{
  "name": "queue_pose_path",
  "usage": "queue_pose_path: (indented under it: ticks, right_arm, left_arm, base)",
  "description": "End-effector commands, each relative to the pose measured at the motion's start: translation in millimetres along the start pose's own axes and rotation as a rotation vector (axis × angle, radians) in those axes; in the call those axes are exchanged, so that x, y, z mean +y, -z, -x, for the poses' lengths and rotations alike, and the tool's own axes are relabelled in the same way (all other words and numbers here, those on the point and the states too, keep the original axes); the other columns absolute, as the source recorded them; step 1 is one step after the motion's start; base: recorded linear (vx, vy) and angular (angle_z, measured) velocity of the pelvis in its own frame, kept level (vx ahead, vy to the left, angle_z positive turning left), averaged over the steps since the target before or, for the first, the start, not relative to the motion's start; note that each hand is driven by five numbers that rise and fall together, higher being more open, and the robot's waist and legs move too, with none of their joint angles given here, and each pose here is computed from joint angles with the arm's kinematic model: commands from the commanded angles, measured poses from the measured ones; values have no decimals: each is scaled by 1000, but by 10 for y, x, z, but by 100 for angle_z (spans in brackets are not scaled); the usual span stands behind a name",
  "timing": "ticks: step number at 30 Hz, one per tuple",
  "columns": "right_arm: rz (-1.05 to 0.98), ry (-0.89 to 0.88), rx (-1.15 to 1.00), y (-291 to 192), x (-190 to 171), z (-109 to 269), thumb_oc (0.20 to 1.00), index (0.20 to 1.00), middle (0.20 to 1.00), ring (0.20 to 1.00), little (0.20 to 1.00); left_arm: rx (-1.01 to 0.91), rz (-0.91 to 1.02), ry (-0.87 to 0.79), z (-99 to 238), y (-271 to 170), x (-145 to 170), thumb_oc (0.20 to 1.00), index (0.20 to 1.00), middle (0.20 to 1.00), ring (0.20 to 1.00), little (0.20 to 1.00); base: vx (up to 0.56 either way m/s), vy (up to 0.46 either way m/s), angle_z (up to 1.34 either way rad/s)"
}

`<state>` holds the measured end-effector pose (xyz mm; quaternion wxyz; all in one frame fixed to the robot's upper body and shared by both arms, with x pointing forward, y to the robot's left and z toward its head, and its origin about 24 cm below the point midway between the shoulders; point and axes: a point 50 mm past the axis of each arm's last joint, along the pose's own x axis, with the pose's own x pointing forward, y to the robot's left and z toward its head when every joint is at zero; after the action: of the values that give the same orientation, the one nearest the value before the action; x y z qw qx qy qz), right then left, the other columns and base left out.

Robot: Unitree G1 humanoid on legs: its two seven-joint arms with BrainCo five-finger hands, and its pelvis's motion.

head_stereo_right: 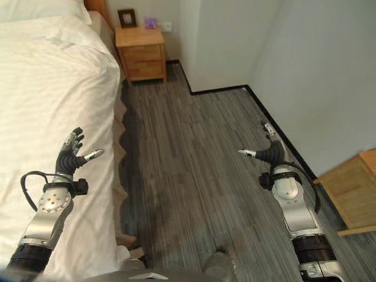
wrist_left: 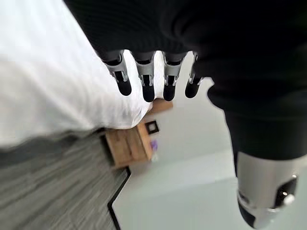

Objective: Making the bed.

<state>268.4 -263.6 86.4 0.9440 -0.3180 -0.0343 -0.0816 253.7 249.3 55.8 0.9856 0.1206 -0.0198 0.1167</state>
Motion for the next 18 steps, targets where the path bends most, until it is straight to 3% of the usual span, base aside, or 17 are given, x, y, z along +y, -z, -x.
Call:
queue_pose_path:
  ticks: [1, 8, 13, 18]
  right_arm:
    - [-49, 87, -52, -89, -113, -44, 1000, 1000, 1000, 1000, 1000]
    - [-16, 26, -4, 54, -67, 76, 1000, 1000, 1000, 1000, 1000]
    - [16, 9, -31, -7, -106, 25, 1000, 1000, 1000, 1000, 1000]
    - [11, -40, -54, -54, -23, 10, 1000, 1000, 1000, 1000, 1000]
  left_arm:
    - [-127, 10, 11, -140, -279, 58, 1000, 1000, 1000, 1000, 1000]
    - [-100, 7, 46, -67, -176, -41, 1000, 1000, 1000, 1000, 1000]
    - [-35, 138, 70, 55, -55, -190, 1000, 1000, 1000, 1000, 1000]
    - [-10, 150, 52, 194, 24, -121, 1000, 1000, 1000, 1000, 1000]
  base:
    - [576, -209, 56]
    - [618, -238, 28]
    - [535, -426, 19]
    - [650, 37, -6]
